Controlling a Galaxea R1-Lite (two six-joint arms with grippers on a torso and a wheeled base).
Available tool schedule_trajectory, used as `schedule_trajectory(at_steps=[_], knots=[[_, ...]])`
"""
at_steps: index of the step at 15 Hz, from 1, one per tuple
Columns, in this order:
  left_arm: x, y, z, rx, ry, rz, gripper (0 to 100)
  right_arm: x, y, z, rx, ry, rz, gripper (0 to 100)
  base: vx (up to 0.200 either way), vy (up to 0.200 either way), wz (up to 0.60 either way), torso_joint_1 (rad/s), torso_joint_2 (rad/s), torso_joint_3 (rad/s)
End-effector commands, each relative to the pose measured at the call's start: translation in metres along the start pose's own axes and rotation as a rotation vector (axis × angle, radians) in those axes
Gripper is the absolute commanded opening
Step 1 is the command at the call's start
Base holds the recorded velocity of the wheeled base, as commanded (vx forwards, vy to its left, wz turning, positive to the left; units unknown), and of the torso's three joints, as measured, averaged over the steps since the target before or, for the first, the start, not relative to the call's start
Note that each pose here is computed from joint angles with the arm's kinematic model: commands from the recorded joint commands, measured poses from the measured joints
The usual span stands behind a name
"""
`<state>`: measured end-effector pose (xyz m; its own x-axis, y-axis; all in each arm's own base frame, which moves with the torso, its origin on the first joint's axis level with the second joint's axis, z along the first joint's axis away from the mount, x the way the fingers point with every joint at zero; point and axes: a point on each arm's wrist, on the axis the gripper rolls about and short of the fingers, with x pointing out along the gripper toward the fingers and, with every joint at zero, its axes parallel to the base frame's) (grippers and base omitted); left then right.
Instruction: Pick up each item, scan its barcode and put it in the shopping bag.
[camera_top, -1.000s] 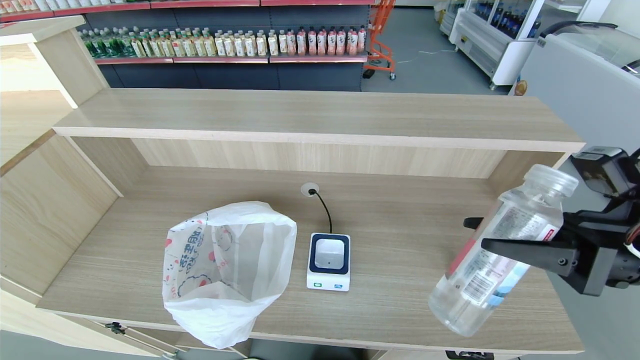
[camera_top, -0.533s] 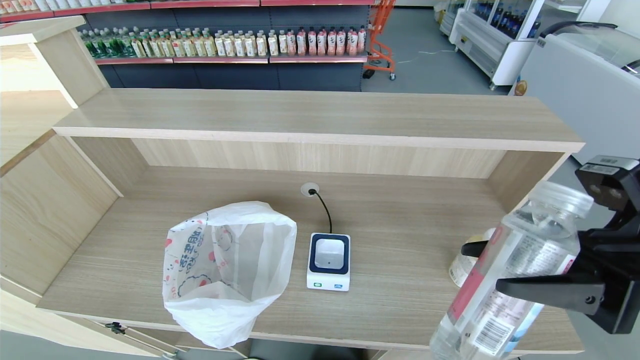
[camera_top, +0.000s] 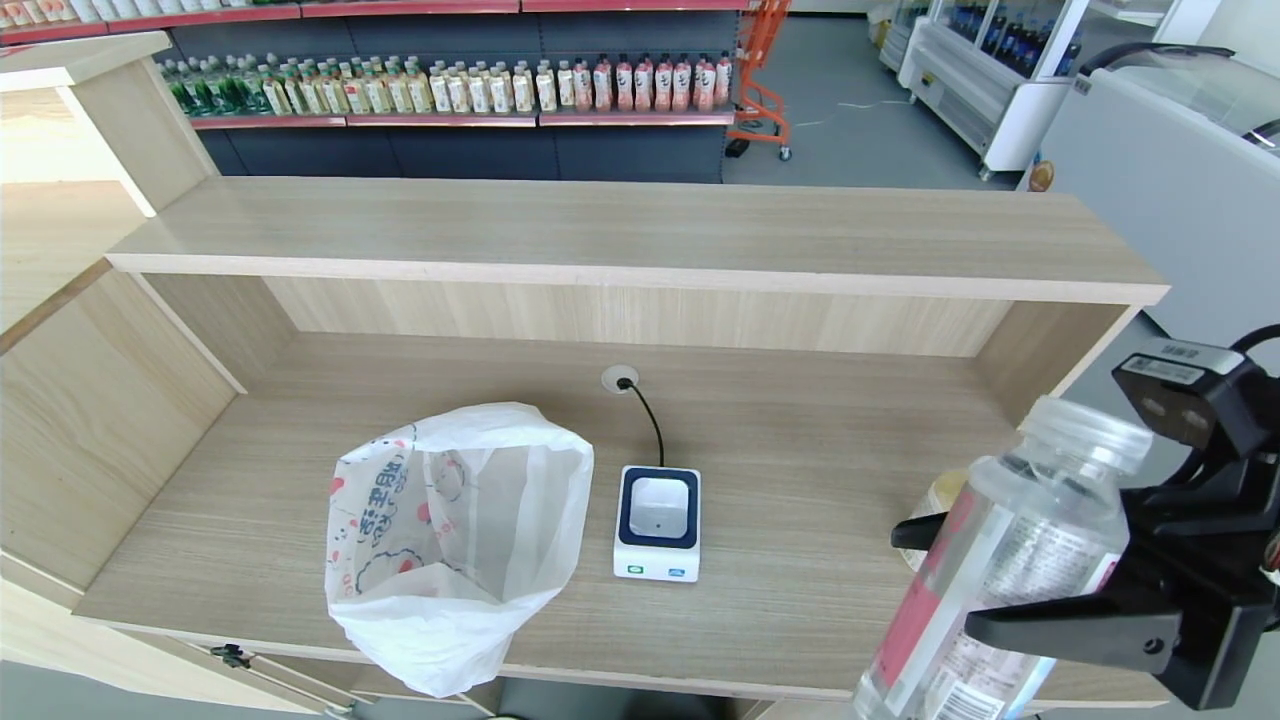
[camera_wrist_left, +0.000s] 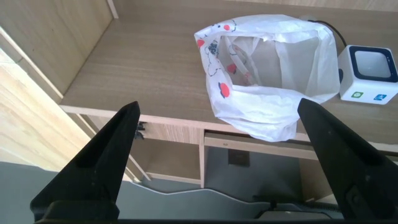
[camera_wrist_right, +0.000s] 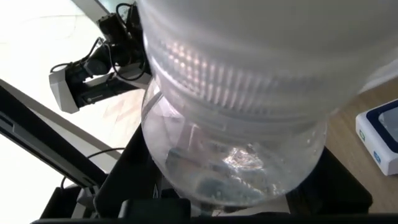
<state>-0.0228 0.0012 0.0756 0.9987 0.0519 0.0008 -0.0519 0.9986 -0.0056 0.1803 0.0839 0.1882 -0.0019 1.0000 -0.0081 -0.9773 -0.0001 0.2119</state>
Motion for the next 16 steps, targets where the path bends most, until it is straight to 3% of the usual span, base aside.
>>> schedule_trajectory(at_steps=[1,8,16], knots=[[0.000,0.000,0.000,-0.001,-0.001,0.000,100,0.004,-0.013,-0.009,0.014,0.018,0.000,0,0.000,0.000,0.00,0.000,0.00,0.000],[0.000,0.000,0.000,-0.001,-0.001,0.000,100,0.022,-0.030,-0.018,-0.007,0.040,0.036,0,0.000,0.000,0.00,0.000,0.00,0.000],[0.000,0.000,0.000,-0.001,-0.001,0.000,100,0.058,-0.035,-0.017,-0.032,0.042,0.028,0,0.000,0.000,0.00,0.000,0.00,0.000]])
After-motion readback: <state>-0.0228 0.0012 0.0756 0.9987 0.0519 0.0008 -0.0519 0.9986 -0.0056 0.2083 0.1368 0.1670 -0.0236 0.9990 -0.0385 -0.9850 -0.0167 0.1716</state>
